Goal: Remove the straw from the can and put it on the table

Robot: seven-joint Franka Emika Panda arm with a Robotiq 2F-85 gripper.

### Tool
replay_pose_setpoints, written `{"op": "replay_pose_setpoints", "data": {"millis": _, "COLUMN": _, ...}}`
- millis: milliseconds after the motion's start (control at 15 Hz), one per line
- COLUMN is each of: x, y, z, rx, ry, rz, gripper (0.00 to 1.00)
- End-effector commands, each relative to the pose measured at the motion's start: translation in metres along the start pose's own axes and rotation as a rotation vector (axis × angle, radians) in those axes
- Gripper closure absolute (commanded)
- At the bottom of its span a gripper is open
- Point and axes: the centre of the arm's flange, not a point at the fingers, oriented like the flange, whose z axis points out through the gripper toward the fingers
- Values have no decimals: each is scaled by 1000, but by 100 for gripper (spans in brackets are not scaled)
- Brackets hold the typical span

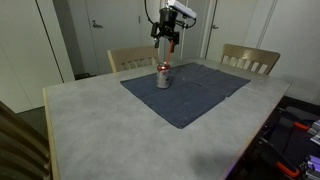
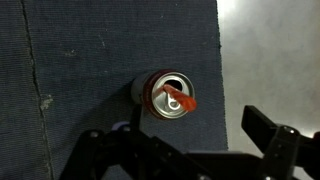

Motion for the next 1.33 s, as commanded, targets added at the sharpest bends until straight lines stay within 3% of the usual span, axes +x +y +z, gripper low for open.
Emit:
{"op": "replay_pose_setpoints", "data": {"millis": 0, "x": 8, "y": 8, "z": 0, "rx": 38, "ry": -22, "rz": 21, "gripper": 0}}
{"op": "replay_pose_setpoints", "data": {"millis": 267, "x": 9, "y": 12, "z": -13, "rx": 40, "ry": -39, "rz": 43, "gripper": 0}}
{"op": "replay_pose_setpoints", "data": {"millis": 1000, "x": 2, "y": 15, "z": -33, "rx": 66, "ry": -321, "rz": 45, "gripper": 0}}
{"op": "replay_pose_setpoints", "data": {"millis": 1267, "x": 6, "y": 13, "z": -28, "rx": 64, "ry": -326, "rz": 44, "gripper": 0}}
